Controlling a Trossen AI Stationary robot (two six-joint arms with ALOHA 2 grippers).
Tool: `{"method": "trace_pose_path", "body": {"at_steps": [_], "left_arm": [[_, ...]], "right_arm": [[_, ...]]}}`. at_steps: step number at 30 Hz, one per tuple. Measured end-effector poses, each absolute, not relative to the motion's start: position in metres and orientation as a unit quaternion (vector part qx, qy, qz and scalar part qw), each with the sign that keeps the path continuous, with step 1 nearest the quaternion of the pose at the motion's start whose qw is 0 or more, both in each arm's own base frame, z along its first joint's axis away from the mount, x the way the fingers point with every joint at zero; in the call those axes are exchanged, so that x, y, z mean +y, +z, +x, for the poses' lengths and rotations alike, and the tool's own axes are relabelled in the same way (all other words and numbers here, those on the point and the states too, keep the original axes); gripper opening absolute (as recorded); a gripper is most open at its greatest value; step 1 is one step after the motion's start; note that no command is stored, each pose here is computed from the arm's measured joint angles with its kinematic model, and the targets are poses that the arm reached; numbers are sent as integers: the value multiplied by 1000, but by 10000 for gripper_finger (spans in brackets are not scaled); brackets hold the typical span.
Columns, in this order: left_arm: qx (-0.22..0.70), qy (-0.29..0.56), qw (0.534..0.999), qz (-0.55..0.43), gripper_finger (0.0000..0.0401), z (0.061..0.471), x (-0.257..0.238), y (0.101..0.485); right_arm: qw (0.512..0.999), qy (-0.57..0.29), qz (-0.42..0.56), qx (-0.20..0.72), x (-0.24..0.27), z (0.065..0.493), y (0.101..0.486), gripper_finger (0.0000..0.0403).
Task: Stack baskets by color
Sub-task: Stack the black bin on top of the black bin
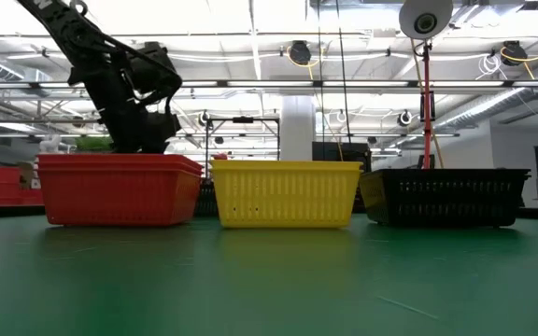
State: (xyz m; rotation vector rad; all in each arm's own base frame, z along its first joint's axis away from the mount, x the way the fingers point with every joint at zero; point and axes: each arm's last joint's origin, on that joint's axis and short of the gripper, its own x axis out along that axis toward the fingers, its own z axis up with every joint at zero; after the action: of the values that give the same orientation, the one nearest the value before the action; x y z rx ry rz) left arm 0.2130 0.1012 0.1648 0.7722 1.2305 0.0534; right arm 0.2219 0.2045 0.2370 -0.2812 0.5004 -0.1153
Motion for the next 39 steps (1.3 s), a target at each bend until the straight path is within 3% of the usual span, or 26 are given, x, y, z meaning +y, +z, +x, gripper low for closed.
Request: {"method": "trace_pose_path", "body": {"at_steps": [11,19,27,35,39], "left_arm": [[553,19,745,373,10,216,100,166],[534,20,732,422,10,221,84,175],[453,37,727,515,11,222,46,209],[324,57,766,553,8,218,8,243],[290,40,771,566,4,218,-13,247]], "right_arm": [[957,-57,-139,247,204,222,237,173],[957,-57,-139,248,204,222,237,173],[958,-73,-126,246,198,229,238,173],[966,-90,-106,219,176,257,248,173],[967,-103,-120,198,167,273,273,173]]}}
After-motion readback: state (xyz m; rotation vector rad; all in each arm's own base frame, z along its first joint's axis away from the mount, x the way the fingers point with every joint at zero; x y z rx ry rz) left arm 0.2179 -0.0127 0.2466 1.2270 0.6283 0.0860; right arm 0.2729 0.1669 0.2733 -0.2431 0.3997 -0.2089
